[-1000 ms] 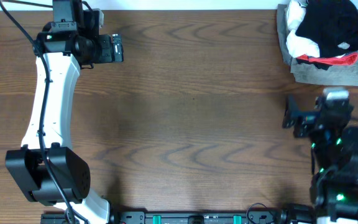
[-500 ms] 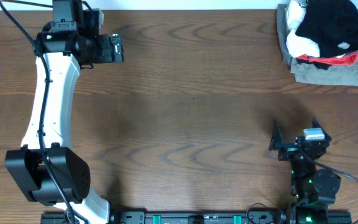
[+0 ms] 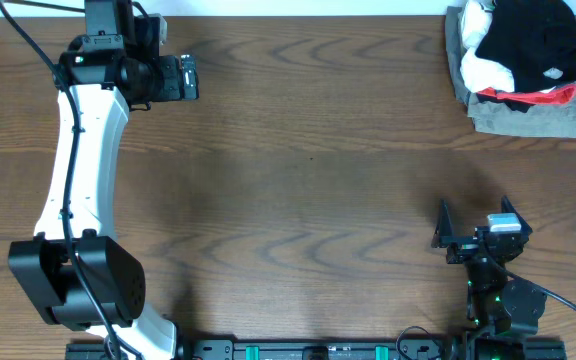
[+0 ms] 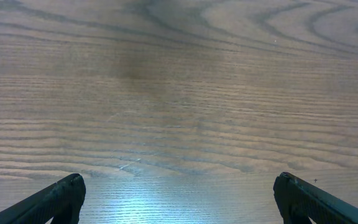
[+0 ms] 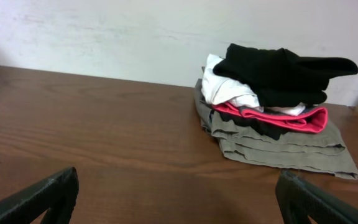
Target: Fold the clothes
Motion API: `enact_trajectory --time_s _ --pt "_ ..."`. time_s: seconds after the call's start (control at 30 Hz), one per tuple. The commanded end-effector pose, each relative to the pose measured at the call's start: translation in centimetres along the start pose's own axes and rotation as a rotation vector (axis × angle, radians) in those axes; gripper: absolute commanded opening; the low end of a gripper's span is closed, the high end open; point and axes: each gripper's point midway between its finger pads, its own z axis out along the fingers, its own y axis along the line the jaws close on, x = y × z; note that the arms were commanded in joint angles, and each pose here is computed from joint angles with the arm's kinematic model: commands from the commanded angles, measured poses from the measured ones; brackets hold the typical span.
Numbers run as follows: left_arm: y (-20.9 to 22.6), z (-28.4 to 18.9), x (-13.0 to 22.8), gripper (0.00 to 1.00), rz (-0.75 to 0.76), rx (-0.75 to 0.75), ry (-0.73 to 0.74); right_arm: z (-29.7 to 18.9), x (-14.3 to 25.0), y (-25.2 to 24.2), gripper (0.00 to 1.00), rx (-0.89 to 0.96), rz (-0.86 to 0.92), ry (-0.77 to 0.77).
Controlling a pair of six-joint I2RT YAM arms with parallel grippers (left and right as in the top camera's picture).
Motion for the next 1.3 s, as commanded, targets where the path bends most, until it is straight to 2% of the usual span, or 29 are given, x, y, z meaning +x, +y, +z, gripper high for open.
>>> enact_trajectory --time_s 0.0,0.97,1.1,1.27 --pt "0.5 0.6 0.3 0.98 0.007 -0.012 0.016 0.0 0.0 0.2 0.99 -0.004 -0.01 -0.002" --pt "0.4 0.3 0.4 0.98 0.007 -0.012 0.016 0.0 0.0 0.2 0.99 -0.004 -0.01 -0.001" --pt "-1.0 -1.8 -0.5 0.98 0.033 0.011 -0.044 0.0 0.0 0.2 0.99 -0.004 -0.01 -0.001" --pt "-3.1 -5.2 -3.4 0.98 0.092 0.036 -0.243 0.0 0.0 0.2 0.99 -0.004 -0.01 -0.001"
